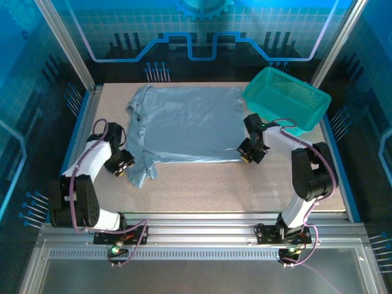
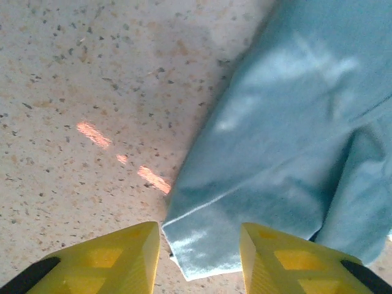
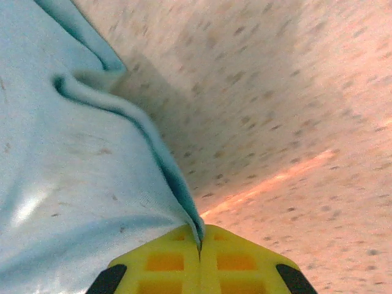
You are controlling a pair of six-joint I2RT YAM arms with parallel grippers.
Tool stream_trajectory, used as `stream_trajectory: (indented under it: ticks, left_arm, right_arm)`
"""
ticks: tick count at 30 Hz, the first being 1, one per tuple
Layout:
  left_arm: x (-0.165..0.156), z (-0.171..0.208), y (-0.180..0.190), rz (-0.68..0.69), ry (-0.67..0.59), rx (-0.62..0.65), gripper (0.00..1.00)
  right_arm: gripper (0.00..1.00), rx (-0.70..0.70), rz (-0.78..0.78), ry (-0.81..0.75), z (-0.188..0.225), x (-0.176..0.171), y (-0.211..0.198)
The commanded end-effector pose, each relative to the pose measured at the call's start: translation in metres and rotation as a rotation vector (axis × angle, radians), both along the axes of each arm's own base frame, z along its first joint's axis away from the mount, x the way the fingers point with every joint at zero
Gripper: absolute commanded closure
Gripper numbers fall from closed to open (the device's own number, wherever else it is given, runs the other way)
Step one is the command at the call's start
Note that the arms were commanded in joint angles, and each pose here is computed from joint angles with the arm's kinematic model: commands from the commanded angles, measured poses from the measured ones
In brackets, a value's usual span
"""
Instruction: Fold and stack the t-shirts
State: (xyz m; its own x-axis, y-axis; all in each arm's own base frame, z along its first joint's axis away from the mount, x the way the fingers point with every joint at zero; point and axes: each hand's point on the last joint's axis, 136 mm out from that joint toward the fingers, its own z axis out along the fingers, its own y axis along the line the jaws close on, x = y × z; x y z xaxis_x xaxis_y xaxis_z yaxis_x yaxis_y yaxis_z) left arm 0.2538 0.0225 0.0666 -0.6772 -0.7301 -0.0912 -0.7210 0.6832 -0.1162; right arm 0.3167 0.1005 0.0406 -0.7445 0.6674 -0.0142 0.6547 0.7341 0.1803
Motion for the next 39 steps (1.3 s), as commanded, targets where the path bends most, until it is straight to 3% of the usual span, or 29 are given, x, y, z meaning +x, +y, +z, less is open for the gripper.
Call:
stream_trajectory:
  ticks: [1, 6, 11, 14, 19, 24, 31, 39]
  left_arm:
    - [0.008, 0.01, -0.022, -0.057, -0.092, -0.132, 0.47]
    - [-0.007, -0.009, -0.055, -0.163, -0.014, -0.201, 0.35]
    - [-0.017, -0.03, -0.07, -0.201, 0.043, -0.182, 0.33]
    - [-0.018, -0.042, -0.075, -0.227, 0.069, -0.167, 0.43]
    - [-0.03, -0.058, -0.06, -0.224, 0.174, -0.073, 0.7]
    - [-0.021, -0.051, -0.054, -0.23, 0.117, -0.033, 1.0]
    - [-0.01, 0.007, -0.045, -0.183, -0.06, 0.024, 1.0]
    - [-0.029, 0.055, -0.053, -0.087, -0.167, -0.051, 1.0]
  right_arm:
    - [1.0, -0.079, 0.032, 0.016, 0.008, -0.007, -0.03]
    - [1.0, -0.073, 0.065, 0.012, 0.009, 0.0, -0.041]
    - [1.0, -0.056, 0.07, 0.005, 0.011, 0.007, -0.039]
    - [1.0, -0.05, 0.064, 0.008, 0.01, 0.007, -0.038]
    - [1.0, -0.049, 0.057, 0.001, 0.013, 0.009, -0.038]
    - [1.0, -0.05, 0.056, -0.005, 0.014, 0.011, -0.038]
    - [1.0, -0.079, 0.066, -0.017, 0.016, 0.014, -0.044]
    - [1.0, -0.133, 0.083, -0.04, 0.025, 0.023, -0.059]
